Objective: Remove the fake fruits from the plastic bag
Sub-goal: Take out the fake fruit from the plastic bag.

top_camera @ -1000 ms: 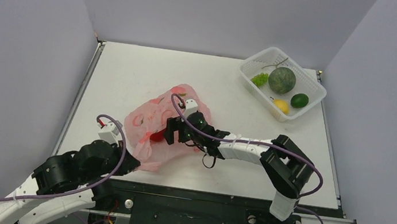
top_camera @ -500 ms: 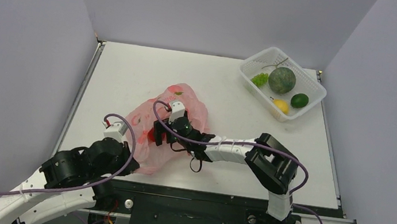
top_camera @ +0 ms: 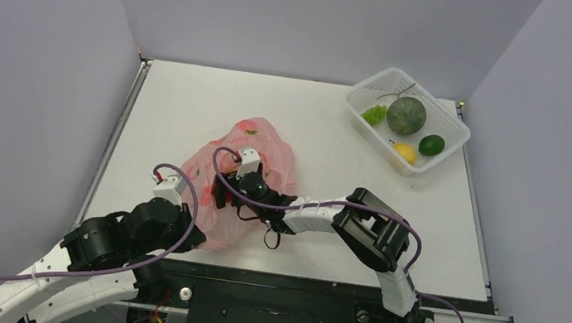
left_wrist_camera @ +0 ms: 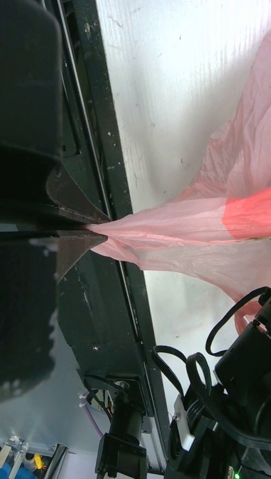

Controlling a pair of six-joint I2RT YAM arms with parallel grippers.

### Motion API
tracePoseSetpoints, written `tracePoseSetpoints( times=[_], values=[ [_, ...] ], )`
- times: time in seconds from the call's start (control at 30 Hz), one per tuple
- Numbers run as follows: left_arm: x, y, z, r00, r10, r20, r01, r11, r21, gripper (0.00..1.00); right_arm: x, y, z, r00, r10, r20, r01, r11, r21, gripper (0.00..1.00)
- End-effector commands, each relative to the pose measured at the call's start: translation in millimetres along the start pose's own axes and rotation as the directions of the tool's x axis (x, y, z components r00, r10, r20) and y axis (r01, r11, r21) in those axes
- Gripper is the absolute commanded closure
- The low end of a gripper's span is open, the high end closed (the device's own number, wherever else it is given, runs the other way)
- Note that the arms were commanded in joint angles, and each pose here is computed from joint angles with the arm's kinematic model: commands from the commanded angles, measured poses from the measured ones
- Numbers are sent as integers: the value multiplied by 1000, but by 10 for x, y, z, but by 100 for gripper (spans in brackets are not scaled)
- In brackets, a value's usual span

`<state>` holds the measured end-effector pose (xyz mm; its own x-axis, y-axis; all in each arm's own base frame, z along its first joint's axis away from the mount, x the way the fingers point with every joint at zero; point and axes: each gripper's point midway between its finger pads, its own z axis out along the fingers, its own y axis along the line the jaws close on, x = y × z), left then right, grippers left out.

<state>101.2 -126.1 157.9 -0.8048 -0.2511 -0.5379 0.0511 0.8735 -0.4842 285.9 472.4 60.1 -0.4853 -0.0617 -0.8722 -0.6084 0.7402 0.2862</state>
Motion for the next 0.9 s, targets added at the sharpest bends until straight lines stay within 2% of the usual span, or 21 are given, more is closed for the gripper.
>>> tracePoseSetpoints(
  times=[0.0, 0.17, 0.27, 0.37, 0.53, 0.87],
  values=[
    [-78, -125, -20, 999, -26, 32, 24, 998, 60, 100, -291, 153, 60, 996, 39, 81, -37, 999, -24, 20],
    [-74, -99, -28, 999, -32, 39, 30, 998, 60, 100, -338, 190, -6, 996, 33, 78, -30, 999, -43, 39],
    [-57, -72, -23, 998, -37, 41, 35, 998, 59, 100, -408, 221, -80, 996, 31, 82, -26, 998, -58, 56],
    [-60, -62, -33, 998, -40, 46, 37, 998, 60, 100, -411, 226, -163, 998, 19, 64, -15, 998, -62, 68],
    [-88, -49, -55, 998, -36, 58, 33, 998, 55, 100, -567, 174, -407, 996, -8, 91, 13, 999, -51, 98],
    [-78, -39, -14, 997, -35, 62, 32, 998, 53, 100, -716, 258, -930, 980, -47, 195, 84, 980, -182, 100]
  ],
)
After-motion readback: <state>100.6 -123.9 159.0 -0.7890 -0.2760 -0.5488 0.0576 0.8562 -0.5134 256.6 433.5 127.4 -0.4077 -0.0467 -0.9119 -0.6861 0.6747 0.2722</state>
